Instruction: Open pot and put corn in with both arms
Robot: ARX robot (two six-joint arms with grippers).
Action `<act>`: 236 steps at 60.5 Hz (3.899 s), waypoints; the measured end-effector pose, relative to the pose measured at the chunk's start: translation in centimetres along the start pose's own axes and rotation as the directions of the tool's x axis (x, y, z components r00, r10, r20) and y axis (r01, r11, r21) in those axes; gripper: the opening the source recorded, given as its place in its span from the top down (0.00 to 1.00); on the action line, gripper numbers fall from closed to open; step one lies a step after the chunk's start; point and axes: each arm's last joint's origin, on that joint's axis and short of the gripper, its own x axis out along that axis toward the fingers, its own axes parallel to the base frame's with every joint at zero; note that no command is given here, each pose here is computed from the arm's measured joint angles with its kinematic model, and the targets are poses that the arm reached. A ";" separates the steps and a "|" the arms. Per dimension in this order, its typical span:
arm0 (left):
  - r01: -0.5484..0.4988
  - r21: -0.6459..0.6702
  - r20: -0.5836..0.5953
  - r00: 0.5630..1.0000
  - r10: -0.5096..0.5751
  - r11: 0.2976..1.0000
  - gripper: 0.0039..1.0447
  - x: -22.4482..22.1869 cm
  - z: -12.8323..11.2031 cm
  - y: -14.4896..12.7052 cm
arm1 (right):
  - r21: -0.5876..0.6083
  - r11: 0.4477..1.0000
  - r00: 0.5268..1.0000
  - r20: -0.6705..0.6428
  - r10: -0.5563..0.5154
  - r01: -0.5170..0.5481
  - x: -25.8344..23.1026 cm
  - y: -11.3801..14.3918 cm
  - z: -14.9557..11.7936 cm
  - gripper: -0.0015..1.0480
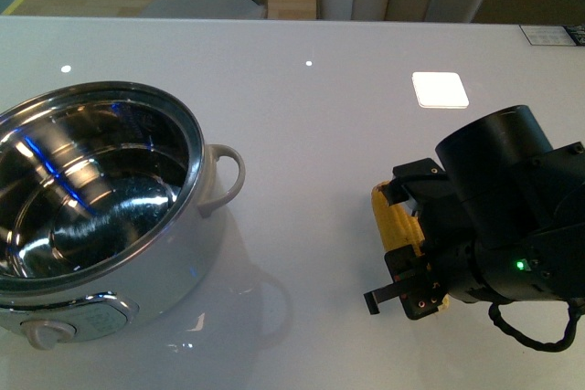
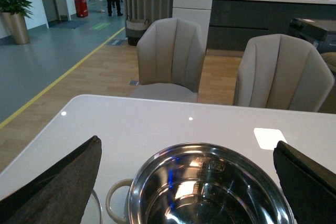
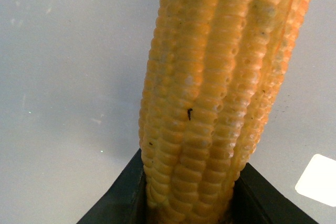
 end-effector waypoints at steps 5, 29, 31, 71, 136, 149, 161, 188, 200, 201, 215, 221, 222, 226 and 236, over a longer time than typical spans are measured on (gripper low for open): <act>0.000 0.000 0.000 1.000 0.000 1.000 0.06 0.0 0.0 0.0 | 0.019 1.000 0.999 0.044 0.008 -0.009 -1.4 -0.3 0.6 0.76; 0.000 0.000 0.000 1.000 0.000 1.000 0.06 0.0 0.0 0.0 | 0.098 0.971 0.939 0.291 0.180 -0.217 -9.7 1.1 6.9 0.83; 0.000 0.000 0.000 1.000 0.000 1.000 0.06 0.0 0.0 0.0 | 0.106 0.967 0.934 0.302 0.192 -0.233 -10.0 1.4 7.4 0.83; 0.000 0.000 0.000 1.000 0.000 1.000 0.06 0.0 0.0 0.0 | 0.248 0.820 0.831 0.380 0.407 -0.516 -10.6 7.8 14.8 0.86; 0.000 0.000 0.000 1.000 0.000 1.000 0.06 0.0 0.0 0.0 | 0.315 0.668 0.733 0.169 0.659 -0.674 -5.7 16.9 14.5 0.86; 0.000 0.000 0.000 1.000 0.000 1.000 0.06 0.0 0.0 0.0 | 0.308 0.696 0.752 0.119 0.648 -0.649 -5.1 16.8 13.6 0.86; 0.000 0.000 0.000 1.000 0.000 1.000 0.06 0.0 0.0 0.0 | 0.300 0.712 0.764 0.107 0.636 -0.634 -4.9 16.7 13.3 0.58; 0.000 0.000 0.000 1.000 0.000 1.000 0.06 0.0 0.0 0.0 | 0.346 0.681 0.757 0.172 0.630 -0.645 -5.6 14.7 13.4 0.09; 0.000 0.000 0.000 1.000 0.000 1.000 0.06 0.0 0.0 0.0 | 0.394 0.630 0.741 0.293 0.604 -0.670 -8.0 10.3 13.3 0.09; 0.000 0.000 0.000 1.000 0.000 1.000 0.06 0.0 0.0 0.0 | 0.396 0.626 0.740 0.308 0.598 -0.671 -8.5 9.7 13.3 0.09; 0.000 0.000 0.000 1.000 0.000 1.000 0.06 0.0 0.0 0.0 | 0.420 0.694 0.804 0.420 0.422 -0.584 -14.0 2.2 11.2 0.09; 0.000 0.000 0.000 1.000 0.000 1.000 0.06 0.0 0.0 0.0 | 0.413 0.764 0.843 0.442 0.308 -0.496 -16.3 -0.7 9.3 0.09; 0.000 0.000 0.000 1.000 0.000 1.000 0.06 0.0 0.0 0.0 | 0.406 0.781 0.848 0.448 0.282 -0.474 -16.8 -1.2 8.9 0.09; 0.000 0.000 0.000 1.000 0.000 1.000 0.06 0.0 0.0 0.0 | 0.399 0.813 0.856 0.470 0.217 -0.425 -18.4 -2.9 7.5 0.09; 0.000 0.000 0.000 1.000 0.000 1.000 0.06 0.0 0.0 0.0 | 0.383 0.865 0.855 0.509 0.095 -0.325 -22.1 -5.8 3.9 0.09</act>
